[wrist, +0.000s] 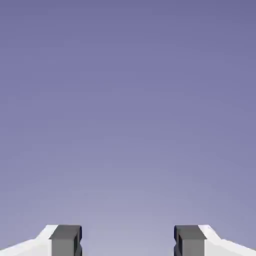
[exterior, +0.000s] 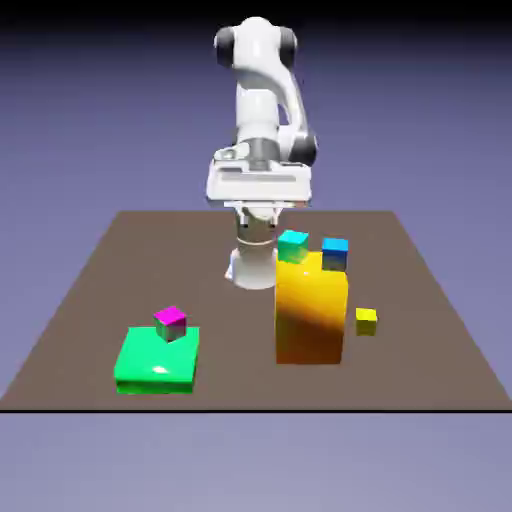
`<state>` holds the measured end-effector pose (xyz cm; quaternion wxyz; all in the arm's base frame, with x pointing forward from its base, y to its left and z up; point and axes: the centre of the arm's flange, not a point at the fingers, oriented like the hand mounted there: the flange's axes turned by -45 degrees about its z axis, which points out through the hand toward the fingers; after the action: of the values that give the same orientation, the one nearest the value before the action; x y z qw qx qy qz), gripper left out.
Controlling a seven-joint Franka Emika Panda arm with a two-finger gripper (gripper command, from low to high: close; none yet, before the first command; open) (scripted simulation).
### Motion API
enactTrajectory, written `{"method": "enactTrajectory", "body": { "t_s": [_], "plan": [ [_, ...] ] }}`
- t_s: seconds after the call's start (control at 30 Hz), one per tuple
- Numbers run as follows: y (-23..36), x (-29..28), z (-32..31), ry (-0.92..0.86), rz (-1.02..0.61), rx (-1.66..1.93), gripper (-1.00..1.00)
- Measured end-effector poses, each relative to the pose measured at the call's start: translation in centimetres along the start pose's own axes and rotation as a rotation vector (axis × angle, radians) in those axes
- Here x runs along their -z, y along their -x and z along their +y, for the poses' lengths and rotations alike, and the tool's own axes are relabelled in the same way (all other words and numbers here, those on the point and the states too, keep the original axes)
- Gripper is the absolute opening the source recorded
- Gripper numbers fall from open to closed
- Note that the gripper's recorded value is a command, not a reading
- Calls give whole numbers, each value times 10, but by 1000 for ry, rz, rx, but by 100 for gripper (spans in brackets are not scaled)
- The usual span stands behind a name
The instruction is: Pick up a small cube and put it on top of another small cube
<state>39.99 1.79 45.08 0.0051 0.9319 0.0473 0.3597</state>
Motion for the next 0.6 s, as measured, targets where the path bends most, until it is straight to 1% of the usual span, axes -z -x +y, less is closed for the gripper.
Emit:
{"method": "enactTrajectory", "body": {
  "t_s": [0.13,0.3,0.6],
  "plan": [
    [-7,-41,-45,-56,-197,133,0],
    [-2,-88,-107,-102,-436,312,0],
    [43,-155,-222,-107,-844,659,0]
  ]
}}
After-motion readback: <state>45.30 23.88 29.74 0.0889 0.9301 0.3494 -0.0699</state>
